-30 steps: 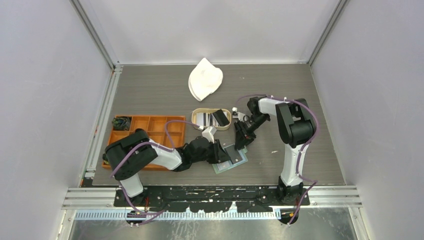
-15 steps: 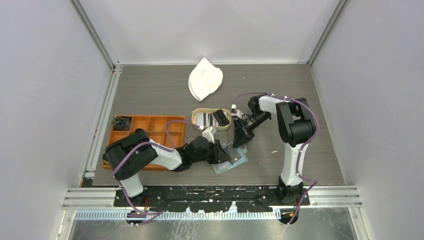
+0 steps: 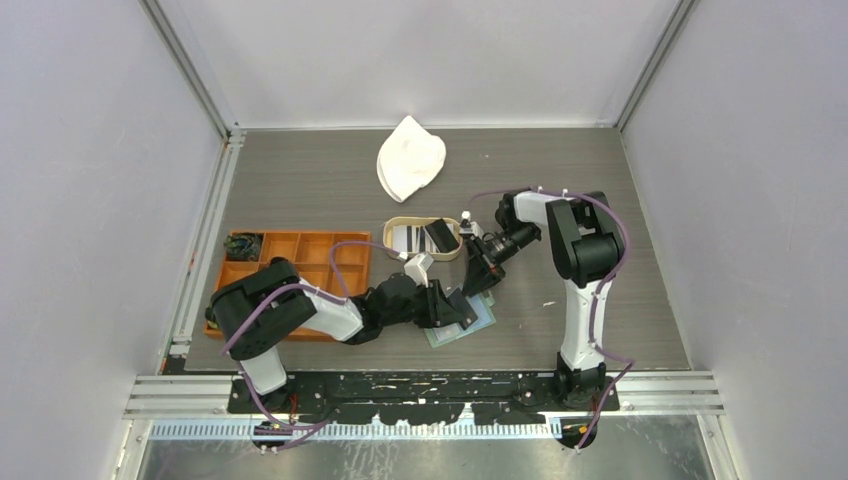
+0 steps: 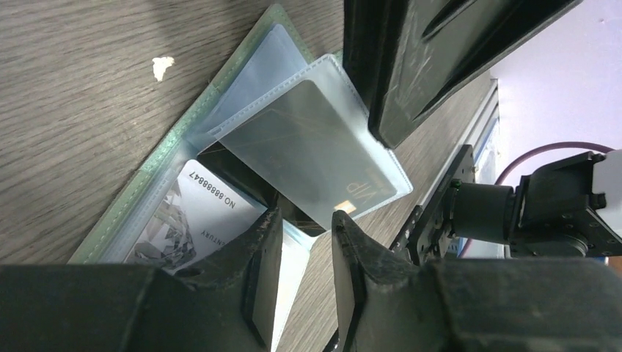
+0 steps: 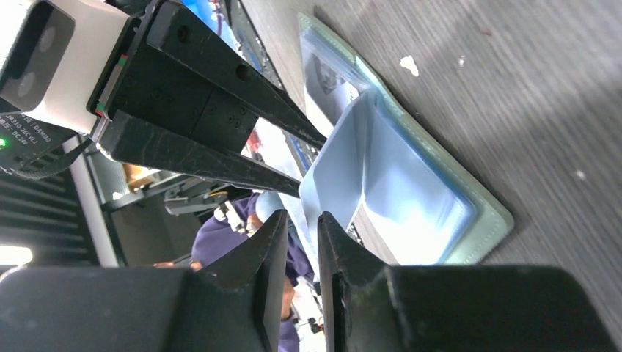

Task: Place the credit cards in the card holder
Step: Insert the credit card into the card holder, then pick up the credit card from the storage box.

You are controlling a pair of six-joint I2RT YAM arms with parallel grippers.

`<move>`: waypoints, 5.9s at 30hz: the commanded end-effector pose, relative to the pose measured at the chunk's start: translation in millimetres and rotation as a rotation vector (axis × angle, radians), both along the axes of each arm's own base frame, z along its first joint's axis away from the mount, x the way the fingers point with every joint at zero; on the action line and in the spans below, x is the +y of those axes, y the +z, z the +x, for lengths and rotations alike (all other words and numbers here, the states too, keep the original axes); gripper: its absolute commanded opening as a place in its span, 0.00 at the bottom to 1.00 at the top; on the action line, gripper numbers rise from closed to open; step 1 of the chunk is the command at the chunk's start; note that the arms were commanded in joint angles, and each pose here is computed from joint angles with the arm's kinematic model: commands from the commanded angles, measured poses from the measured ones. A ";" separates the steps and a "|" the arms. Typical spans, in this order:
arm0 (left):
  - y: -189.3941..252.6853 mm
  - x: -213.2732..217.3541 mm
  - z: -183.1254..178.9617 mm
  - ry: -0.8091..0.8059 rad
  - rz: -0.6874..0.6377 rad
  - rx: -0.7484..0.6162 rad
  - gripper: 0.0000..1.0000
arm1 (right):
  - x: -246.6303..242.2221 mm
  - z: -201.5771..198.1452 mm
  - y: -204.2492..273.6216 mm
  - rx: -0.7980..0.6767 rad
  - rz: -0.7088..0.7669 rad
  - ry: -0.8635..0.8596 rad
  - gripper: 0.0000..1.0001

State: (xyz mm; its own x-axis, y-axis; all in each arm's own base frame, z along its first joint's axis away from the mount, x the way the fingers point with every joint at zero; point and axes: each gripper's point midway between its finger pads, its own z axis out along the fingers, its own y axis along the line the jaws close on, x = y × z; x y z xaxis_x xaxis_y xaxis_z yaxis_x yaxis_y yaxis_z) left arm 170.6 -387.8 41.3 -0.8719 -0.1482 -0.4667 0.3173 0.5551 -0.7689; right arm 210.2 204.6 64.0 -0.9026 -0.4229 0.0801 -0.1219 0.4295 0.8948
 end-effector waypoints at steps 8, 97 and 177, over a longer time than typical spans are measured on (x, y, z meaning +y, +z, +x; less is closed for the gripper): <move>21.1 -2.6 4.6 -0.015 -0.136 -0.039 0.37 | 14.7 -11.3 19.7 0.072 0.103 0.033 0.28; 133.8 105.6 59.1 0.196 0.073 -0.493 0.71 | 73.5 135.2 134.6 -0.994 -0.036 -0.120 0.73; 52.8 86.5 213.5 0.397 -0.027 -0.032 0.36 | 85.6 170.7 21.9 -0.637 -0.153 -0.078 0.22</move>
State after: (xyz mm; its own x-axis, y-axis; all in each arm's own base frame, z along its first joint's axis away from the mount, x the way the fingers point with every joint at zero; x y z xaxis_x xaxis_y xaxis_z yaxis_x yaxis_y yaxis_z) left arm 371.5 -289.9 68.5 -0.7500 -0.4682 -0.4673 0.0352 0.6772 -0.7350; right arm 376.7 278.6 63.5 -0.8257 -0.4132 -0.3841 -0.5635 0.6368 0.5263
